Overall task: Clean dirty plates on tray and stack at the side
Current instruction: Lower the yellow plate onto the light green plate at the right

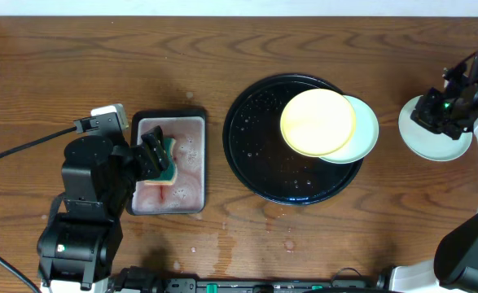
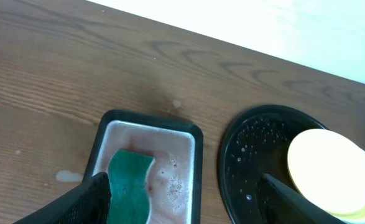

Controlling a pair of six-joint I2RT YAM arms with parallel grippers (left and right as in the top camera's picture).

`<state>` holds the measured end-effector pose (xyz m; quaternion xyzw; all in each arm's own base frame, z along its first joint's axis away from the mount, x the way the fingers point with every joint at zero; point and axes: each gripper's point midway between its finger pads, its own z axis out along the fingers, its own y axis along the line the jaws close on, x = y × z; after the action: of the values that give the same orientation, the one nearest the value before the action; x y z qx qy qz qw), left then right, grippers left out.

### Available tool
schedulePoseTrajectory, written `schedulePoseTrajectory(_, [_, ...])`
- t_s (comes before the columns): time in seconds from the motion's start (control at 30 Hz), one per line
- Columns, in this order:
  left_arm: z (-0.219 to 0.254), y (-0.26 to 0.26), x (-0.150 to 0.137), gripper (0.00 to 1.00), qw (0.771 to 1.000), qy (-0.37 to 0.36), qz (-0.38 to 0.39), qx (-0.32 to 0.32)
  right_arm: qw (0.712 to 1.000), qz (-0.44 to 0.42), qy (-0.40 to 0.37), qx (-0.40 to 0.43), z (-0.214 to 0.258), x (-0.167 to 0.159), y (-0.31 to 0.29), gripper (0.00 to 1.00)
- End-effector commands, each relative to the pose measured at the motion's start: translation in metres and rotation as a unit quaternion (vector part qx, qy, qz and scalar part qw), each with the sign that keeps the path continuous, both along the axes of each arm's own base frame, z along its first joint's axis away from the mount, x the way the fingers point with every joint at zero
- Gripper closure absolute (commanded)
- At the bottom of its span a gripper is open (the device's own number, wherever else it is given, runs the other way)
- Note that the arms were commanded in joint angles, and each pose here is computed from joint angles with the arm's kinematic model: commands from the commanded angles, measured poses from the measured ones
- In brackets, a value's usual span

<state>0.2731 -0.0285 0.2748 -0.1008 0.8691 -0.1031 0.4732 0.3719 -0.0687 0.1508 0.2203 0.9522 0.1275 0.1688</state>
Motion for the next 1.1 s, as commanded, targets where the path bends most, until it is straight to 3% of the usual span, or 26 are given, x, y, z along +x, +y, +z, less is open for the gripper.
schedulePoseTrajectory(0.0, [0.000, 0.000, 0.001, 0.25, 1.000, 0.001, 0.001, 0.001, 0.996, 0.086, -0.031, 0.011, 0.013, 0.007, 0.038, 0.94])
schedulePoseTrajectory(0.13, [-0.002, 0.000, 0.002, 0.25, 1.000, 0.005, 0.001, 0.002, 0.991, 0.128, -0.026, 0.014, 0.002, 0.007, 0.070, 0.57])
schedulePoseTrajectory(0.2, [-0.002, 0.000, 0.002, 0.25, 1.000, 0.005, 0.000, 0.001, 0.990, 0.139, -0.016, 0.018, -0.011, 0.005, 0.083, 0.51])
schedulePoseTrajectory(0.47, [-0.002, -0.004, 0.001, 0.25, 1.000, 0.005, -0.011, -0.006, 0.988, 0.145, 0.029, 0.039, -0.062, 0.011, 0.127, 0.46])
schedulePoseTrajectory(0.63, [-0.002, -0.005, 0.001, 0.25, 1.000, 0.005, -0.013, -0.006, 0.988, 0.149, 0.042, 0.026, -0.084, 0.017, 0.154, 0.48])
schedulePoseTrajectory(0.93, [-0.002, -0.005, 0.001, 0.25, 1.000, 0.005, -0.013, -0.006, 0.992, 0.101, 0.064, -0.039, -0.098, 0.018, 0.140, 0.49])
schedulePoseTrajectory(1.07, [-0.002, -0.005, 0.001, 0.25, 1.000, 0.005, -0.013, -0.006, 0.991, 0.105, 0.076, -0.029, -0.107, 0.016, 0.146, 0.56])
